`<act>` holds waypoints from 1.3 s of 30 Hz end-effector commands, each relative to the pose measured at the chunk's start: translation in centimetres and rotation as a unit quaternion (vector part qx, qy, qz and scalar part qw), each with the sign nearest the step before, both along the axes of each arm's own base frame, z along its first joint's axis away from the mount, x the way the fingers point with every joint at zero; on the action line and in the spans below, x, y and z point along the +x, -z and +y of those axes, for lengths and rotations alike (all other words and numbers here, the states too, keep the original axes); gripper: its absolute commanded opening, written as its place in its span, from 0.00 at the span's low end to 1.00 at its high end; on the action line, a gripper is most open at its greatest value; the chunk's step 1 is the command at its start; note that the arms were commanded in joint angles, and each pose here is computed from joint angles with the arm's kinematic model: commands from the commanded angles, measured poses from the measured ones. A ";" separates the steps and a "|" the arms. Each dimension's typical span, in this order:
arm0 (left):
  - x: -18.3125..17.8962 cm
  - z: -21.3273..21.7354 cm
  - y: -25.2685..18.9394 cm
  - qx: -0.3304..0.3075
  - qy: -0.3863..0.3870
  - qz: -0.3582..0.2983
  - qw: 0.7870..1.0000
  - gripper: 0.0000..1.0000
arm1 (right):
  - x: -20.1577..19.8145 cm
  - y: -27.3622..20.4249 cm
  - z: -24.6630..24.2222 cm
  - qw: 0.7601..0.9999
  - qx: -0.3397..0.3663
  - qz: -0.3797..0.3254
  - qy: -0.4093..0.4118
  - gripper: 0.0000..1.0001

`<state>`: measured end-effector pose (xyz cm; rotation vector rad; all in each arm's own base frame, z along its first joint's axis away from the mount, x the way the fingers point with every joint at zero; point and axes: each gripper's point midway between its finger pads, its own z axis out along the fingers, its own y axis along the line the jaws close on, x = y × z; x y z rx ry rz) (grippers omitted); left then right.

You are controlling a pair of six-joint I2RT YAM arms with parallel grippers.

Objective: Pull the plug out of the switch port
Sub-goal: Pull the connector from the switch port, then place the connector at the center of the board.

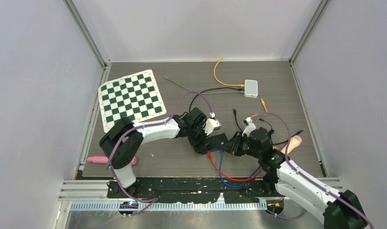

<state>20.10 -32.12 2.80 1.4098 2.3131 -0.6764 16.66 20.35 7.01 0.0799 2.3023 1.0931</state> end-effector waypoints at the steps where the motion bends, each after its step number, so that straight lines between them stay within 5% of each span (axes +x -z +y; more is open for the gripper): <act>1: -1.0 0.9 0.3 0.011 0.020 0.002 1.000 0.61 | 3.5 -6.2 -0.9 0.990 0.018 -0.122 0.063 0.05; 10: -0.9 1.3 0.7 0.024 0.016 -0.002 1.000 0.69 | 5.1 -18.4 -4.4 0.937 0.081 -0.299 0.163 0.05; 11: -0.9 1.2 0.7 0.024 0.015 -0.002 1.000 0.72 | 5.0 -19.3 -4.6 0.935 0.078 -0.306 0.163 0.05; 13: -0.9 1.0 0.6 0.022 0.014 -0.004 1.000 0.97 | 4.5 -20.1 -4.7 0.936 0.070 -0.309 0.155 0.05; 14: -0.8 1.0 0.6 0.022 0.014 -0.006 1.000 0.99 | 4.4 -20.5 -4.7 0.936 0.070 -0.311 0.152 0.05; 26: 1.3 0.3 -6.7 -0.058 -0.018 -0.104 0.993 1.00 | 0.6 -31.8 -8.9 0.898 0.029 -0.409 0.161 0.05; 34: 2.8 1.8 -11.5 -0.097 -0.068 -0.188 0.975 1.00 | -0.4 -35.1 -9.2 0.885 0.010 -0.446 0.136 0.05; 39: 3.1 2.8 -12.0 -0.089 -0.086 -0.205 0.971 1.00 | -1.4 -38.2 -9.9 0.874 0.048 -0.457 0.156 0.05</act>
